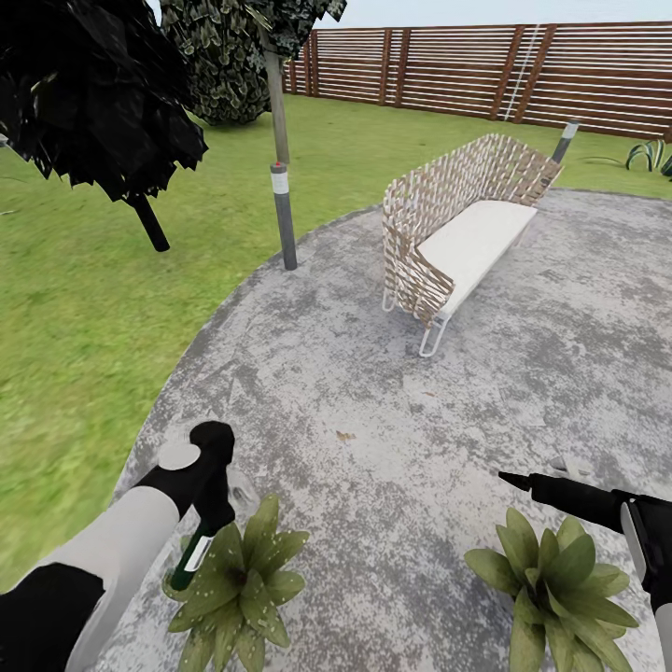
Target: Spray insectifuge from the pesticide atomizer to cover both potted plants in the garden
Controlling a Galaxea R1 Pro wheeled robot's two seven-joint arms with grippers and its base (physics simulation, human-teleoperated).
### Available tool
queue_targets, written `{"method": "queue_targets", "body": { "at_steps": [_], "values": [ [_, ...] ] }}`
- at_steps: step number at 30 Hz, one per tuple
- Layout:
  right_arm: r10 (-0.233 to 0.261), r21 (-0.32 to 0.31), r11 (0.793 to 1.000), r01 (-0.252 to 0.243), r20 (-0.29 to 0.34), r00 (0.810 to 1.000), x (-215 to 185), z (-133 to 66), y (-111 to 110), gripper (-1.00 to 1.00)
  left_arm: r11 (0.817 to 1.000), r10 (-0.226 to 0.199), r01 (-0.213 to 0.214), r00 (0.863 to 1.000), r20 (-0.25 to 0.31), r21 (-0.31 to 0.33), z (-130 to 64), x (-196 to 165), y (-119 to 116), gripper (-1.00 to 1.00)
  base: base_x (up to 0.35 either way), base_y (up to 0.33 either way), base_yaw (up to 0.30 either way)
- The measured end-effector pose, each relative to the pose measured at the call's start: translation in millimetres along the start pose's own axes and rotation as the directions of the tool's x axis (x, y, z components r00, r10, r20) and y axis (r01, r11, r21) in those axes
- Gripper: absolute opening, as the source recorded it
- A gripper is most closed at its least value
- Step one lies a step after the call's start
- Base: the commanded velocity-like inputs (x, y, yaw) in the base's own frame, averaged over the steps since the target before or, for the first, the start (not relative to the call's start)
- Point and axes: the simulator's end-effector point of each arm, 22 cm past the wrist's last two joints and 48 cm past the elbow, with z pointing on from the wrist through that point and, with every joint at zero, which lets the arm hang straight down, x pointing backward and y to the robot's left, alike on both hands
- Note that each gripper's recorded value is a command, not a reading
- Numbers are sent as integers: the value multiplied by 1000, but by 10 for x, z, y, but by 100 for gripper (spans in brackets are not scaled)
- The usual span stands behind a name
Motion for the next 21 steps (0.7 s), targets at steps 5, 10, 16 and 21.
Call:
{"method": "queue_targets", "body": {
  "at_steps": [5, 10, 16, 21],
  "values": [
    [1, 1, 1000, -1, -2, 1000, 10, 8, -7, 100, 998, 52, -54, 997, -56, -35, 38, 35, -21, -100, 0, 0, 99],
    [1, 1, 1000, -1, -4, 1000, 17, 13, -9, 100, 998, 53, -56, 997, -62, -38, 48, 51, -7, -100, 0, 0, 25],
    [1, 2, 1000, -1, -4, 1000, 15, 9, -15, 100, 988, 47, -66, 989, -140, -136, 13, 219, 229, -100, 0, 0, 1],
    [1, 2, 1000, -1, -4, 1000, 16, 11, -12, 100, 980, 42, -74, 984, -176, -183, -20, 282, 330, -100, 0, 0, 0]
  ]
}}
